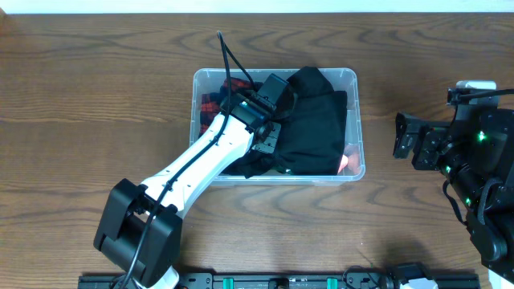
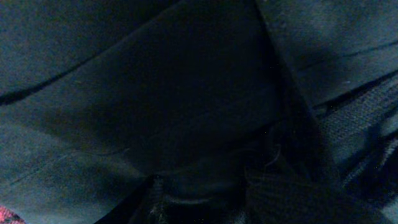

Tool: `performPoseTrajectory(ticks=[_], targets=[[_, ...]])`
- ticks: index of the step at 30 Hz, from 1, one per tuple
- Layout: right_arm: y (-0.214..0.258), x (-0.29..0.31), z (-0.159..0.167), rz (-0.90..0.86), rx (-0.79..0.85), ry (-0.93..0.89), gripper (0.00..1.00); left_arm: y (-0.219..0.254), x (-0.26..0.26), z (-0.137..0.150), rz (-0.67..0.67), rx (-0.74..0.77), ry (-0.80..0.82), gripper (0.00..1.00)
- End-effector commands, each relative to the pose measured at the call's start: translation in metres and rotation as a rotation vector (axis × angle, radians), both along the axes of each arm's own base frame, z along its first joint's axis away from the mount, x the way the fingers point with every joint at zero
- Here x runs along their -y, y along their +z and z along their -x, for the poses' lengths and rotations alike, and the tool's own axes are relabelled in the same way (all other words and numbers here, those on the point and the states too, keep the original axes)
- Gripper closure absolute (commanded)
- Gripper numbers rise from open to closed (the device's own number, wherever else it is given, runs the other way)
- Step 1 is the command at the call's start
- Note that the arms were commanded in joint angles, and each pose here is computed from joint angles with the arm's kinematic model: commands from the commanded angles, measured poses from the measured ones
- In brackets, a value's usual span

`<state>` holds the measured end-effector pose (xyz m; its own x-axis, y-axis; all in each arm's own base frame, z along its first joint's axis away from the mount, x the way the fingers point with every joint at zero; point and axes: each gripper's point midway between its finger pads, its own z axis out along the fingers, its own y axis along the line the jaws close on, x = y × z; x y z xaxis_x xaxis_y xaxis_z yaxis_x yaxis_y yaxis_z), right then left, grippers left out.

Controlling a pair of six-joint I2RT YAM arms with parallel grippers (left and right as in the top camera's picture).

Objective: Pack container
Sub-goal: 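Press the black garment down into the bin with the left gripper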

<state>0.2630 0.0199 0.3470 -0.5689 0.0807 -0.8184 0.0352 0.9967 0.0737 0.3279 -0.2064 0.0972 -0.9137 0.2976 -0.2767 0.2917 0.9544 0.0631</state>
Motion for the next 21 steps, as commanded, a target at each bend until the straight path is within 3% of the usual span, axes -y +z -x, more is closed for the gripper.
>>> performPoseTrajectory(ticks=[1,5,9,12,17,21], targets=[[0.003,0.002,0.000,0.012,0.009,0.000,0.01,-0.022,-0.001,0.018,-0.017,-0.099,0.009,0.56],[0.003,0.002,0.000,0.012,0.009,-0.001,0.01,0.040,0.010,0.004,0.094,0.051,0.002,0.56],[0.003,0.002,0.000,0.012,0.009,0.000,0.01,0.114,0.036,-0.023,0.299,0.292,-0.016,0.55],[0.003,0.002,0.001,0.013,0.008,0.000,0.01,0.143,0.049,-0.042,0.389,0.416,-0.021,0.56],[0.003,0.002,0.001,0.013,0.008,-0.001,0.01,0.131,0.070,-0.070,0.427,0.464,-0.026,0.56],[0.003,0.002,0.001,0.013,0.008,0.000,0.01,0.085,0.103,-0.082,0.476,0.384,-0.100,0.56]])
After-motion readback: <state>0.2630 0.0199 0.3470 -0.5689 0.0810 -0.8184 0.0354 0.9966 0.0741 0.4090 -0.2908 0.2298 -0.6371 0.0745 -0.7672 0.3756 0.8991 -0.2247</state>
